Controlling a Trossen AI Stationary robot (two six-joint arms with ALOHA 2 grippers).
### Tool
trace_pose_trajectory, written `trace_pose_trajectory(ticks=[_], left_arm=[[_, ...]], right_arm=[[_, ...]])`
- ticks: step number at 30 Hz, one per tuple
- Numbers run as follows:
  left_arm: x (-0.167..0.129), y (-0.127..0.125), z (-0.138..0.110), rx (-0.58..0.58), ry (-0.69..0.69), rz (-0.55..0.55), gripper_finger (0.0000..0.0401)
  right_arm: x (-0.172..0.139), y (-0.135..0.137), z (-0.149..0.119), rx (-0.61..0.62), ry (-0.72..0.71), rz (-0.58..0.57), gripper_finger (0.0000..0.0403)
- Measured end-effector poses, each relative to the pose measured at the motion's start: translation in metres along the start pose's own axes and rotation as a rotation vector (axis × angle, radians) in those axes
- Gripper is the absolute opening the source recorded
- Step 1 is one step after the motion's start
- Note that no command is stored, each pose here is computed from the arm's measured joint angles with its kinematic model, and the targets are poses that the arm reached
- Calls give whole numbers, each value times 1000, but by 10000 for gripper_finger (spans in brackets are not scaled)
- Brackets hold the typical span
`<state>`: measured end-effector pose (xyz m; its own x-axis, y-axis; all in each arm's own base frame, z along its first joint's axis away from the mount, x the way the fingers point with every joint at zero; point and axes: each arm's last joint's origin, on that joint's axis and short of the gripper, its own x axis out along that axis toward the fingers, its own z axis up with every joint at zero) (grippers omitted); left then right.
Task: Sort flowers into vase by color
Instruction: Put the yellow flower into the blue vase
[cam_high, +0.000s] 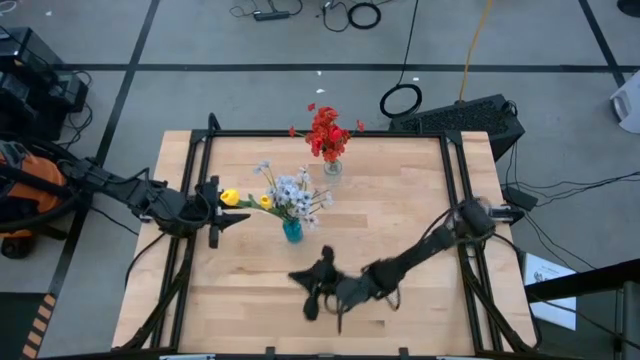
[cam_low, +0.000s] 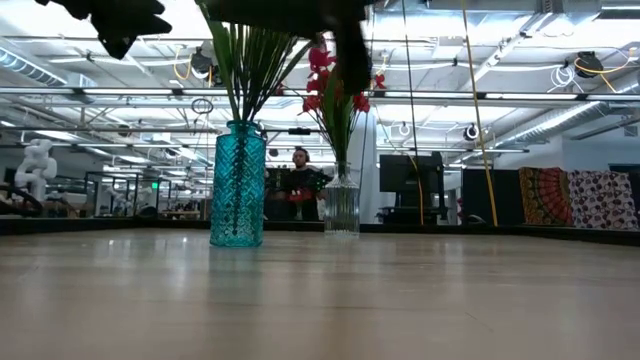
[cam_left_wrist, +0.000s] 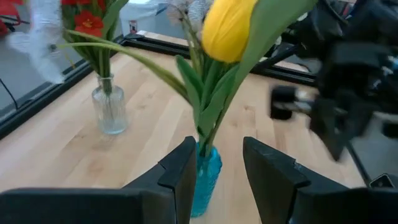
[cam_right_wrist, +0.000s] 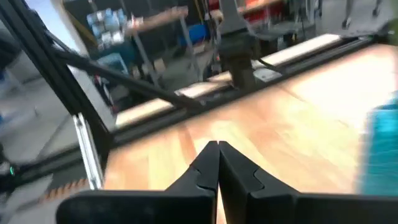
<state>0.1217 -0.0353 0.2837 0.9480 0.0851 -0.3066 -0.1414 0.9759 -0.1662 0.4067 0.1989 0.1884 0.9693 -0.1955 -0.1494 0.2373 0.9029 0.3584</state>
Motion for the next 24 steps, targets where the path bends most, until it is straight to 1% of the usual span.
trace_pose_trajectory(ticks=[2,4,8,11,15,20,24], left_arm=[[5,-3,2,-4,-10,-1,139],[11,-6,2,1,-18,21,139],[24,-10,3,21,-40,88,139],[32,-15,6,5,-71,95,139],[35,-17,7,-5,-83,89,139],[33,-17,10,-19,-107,81,139],[33,-16,10,-22,-121,106,139]], right_arm=[[-15,-14,15,-23,54,19,0],[-33,-28,27,-51,81,46,0],[-72,-54,45,-79,80,58,0],[-98,-75,47,-70,88,53,0],[-122,-98,46,-35,96,47,0],[-137,-113,41,-30,108,41,0],[-139,-115,37,-51,134,62,0]])
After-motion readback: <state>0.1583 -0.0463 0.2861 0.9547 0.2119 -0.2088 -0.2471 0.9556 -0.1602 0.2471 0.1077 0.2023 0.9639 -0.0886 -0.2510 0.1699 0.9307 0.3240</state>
